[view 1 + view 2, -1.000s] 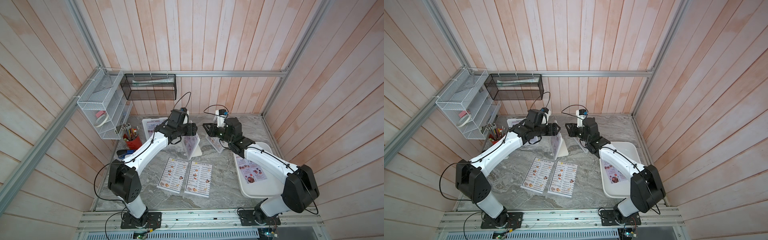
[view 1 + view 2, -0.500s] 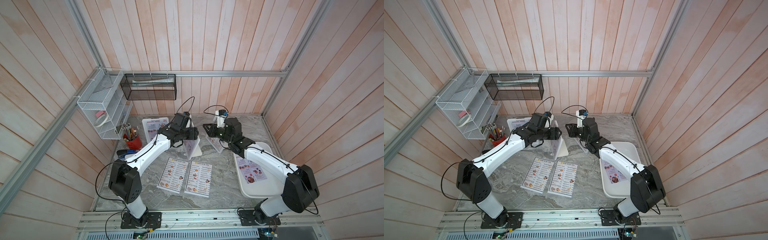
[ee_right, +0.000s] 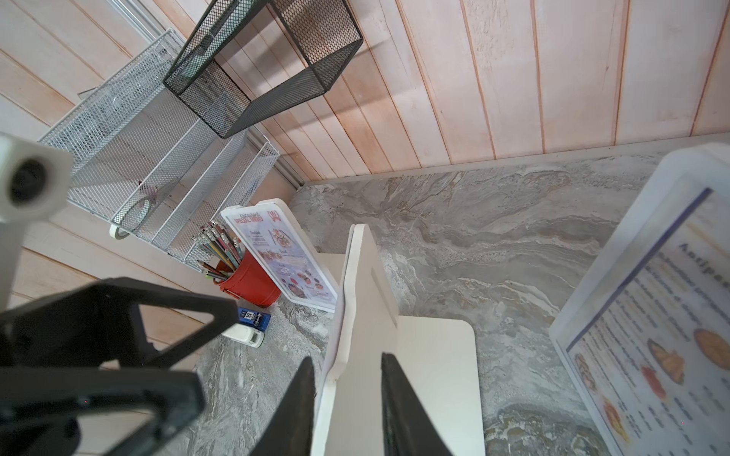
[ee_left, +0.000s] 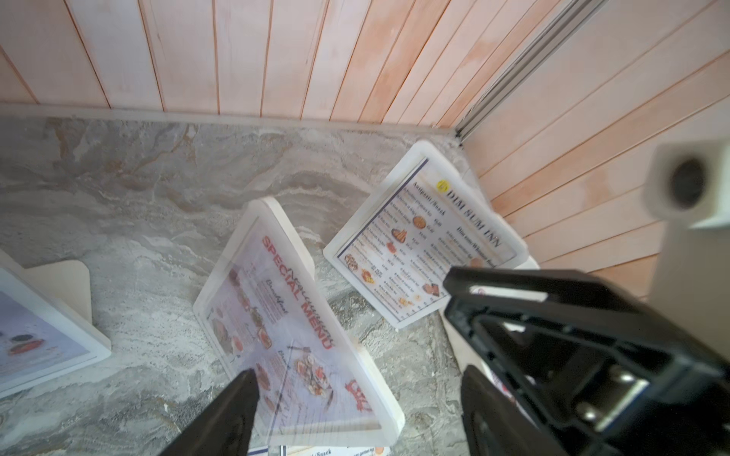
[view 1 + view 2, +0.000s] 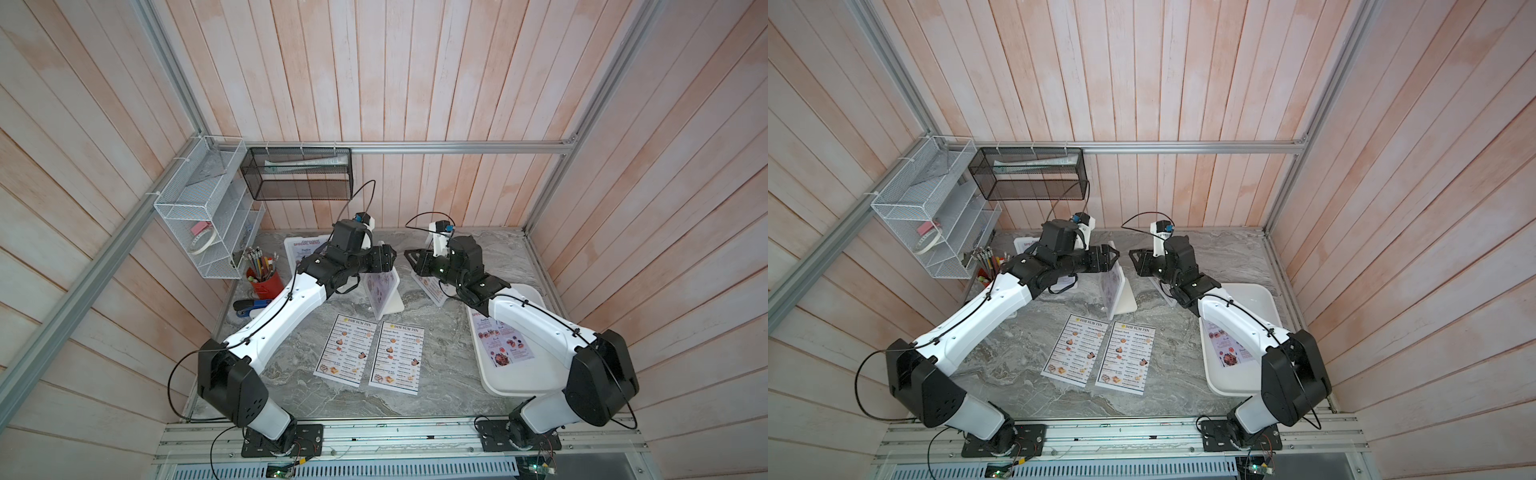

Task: Replace the menus in the menu holders
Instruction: Insert the menu into the menu holder, then adjust the menu holder at the center of the board.

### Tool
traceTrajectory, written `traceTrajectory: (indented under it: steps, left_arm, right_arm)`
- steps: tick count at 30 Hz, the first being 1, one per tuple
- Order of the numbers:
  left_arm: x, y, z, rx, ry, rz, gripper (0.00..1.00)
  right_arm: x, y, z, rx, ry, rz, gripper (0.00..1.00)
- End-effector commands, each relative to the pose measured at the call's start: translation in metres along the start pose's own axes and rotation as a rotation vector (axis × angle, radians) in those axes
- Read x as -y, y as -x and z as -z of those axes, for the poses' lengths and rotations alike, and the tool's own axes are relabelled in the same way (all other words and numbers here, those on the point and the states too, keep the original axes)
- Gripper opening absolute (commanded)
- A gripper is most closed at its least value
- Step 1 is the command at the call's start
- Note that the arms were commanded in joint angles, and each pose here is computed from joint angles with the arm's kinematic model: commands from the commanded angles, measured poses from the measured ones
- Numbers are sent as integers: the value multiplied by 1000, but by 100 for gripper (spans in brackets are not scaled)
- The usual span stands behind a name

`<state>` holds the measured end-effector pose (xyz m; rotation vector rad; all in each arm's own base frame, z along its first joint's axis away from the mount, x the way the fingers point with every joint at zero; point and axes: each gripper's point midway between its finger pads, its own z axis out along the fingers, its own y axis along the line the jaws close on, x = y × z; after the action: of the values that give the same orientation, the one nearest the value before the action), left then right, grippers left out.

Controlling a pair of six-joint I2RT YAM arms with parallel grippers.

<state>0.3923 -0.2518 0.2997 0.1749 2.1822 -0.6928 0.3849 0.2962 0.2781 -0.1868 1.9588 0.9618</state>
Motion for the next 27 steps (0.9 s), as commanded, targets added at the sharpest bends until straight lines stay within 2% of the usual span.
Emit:
traceTrajectory:
  steps: [1, 6, 13, 20, 24, 27]
  left_arm:
    - [-19, 4, 12, 39, 32, 54, 83]
    - [-61, -31, 29, 9, 140, 105, 83]
    - [-98, -94, 59, -59, 274, 144, 83]
    - [-116, -144, 62, -135, 311, 210, 83]
    - [-117, -150, 61, -141, 303, 231, 83]
    - [-115, -147, 60, -133, 298, 231, 83]
  right_arm:
    - [-30, -7, 11, -33, 73, 73, 35]
    - [-37, -42, 11, -119, 9, 160, 44]
    - [5, -73, 7, -156, -166, 132, 44]
    - [33, -98, -5, -211, -233, 147, 44]
    - [58, -96, -12, -186, -258, 120, 44]
    - [74, -81, -21, -133, -249, 103, 44]
